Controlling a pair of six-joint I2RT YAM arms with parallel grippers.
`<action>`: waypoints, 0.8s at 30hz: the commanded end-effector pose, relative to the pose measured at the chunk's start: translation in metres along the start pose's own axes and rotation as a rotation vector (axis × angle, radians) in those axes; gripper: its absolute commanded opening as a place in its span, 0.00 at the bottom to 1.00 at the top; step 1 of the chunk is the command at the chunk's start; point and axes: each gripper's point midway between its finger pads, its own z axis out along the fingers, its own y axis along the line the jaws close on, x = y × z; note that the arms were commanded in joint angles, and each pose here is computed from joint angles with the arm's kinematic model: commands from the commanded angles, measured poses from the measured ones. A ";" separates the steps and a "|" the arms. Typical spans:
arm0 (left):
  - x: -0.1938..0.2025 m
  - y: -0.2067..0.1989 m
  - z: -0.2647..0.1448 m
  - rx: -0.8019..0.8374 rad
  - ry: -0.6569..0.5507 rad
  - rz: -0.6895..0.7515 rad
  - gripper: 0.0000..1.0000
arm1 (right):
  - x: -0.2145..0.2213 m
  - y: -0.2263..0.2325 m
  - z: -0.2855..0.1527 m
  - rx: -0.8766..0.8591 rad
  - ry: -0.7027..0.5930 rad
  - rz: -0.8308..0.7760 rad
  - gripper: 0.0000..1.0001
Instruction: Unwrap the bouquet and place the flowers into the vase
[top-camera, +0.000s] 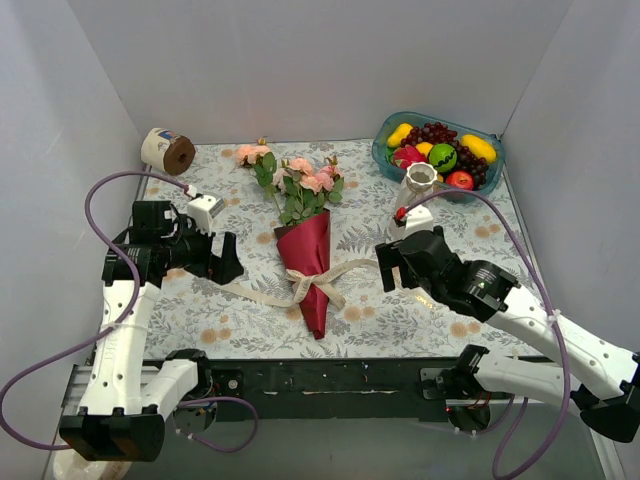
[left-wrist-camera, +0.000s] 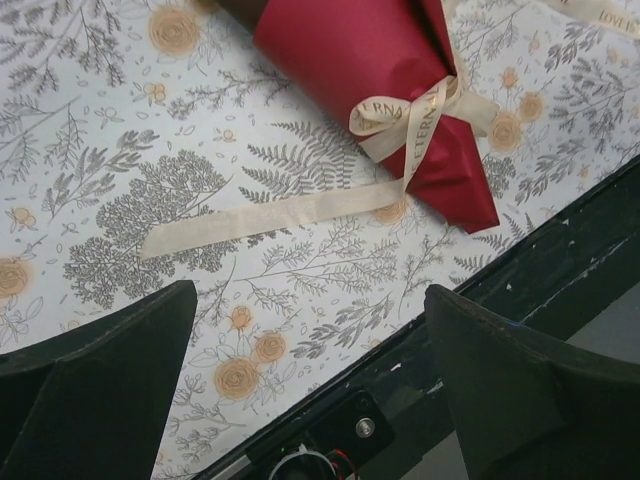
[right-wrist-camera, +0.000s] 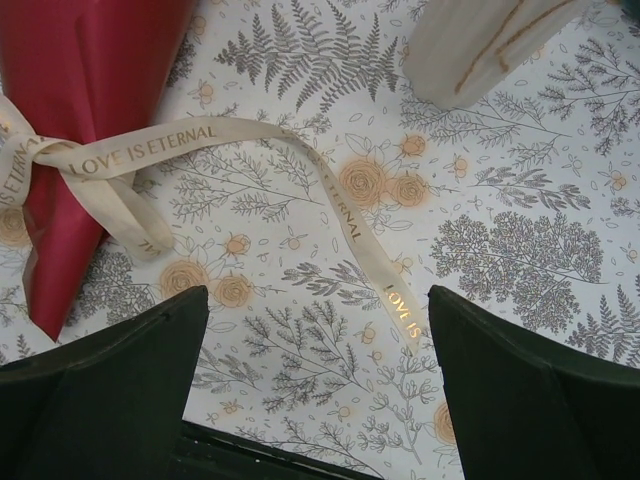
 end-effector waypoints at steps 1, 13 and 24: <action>0.020 0.003 0.007 0.022 0.067 0.046 0.98 | 0.013 0.002 0.017 0.019 0.041 -0.060 0.98; 0.053 0.034 0.041 0.023 0.188 0.195 0.98 | 0.031 0.021 0.064 -0.043 0.104 -0.106 0.96; 0.094 0.066 0.081 -0.020 0.292 0.307 0.98 | 0.051 0.001 0.103 -0.013 0.181 -0.035 0.95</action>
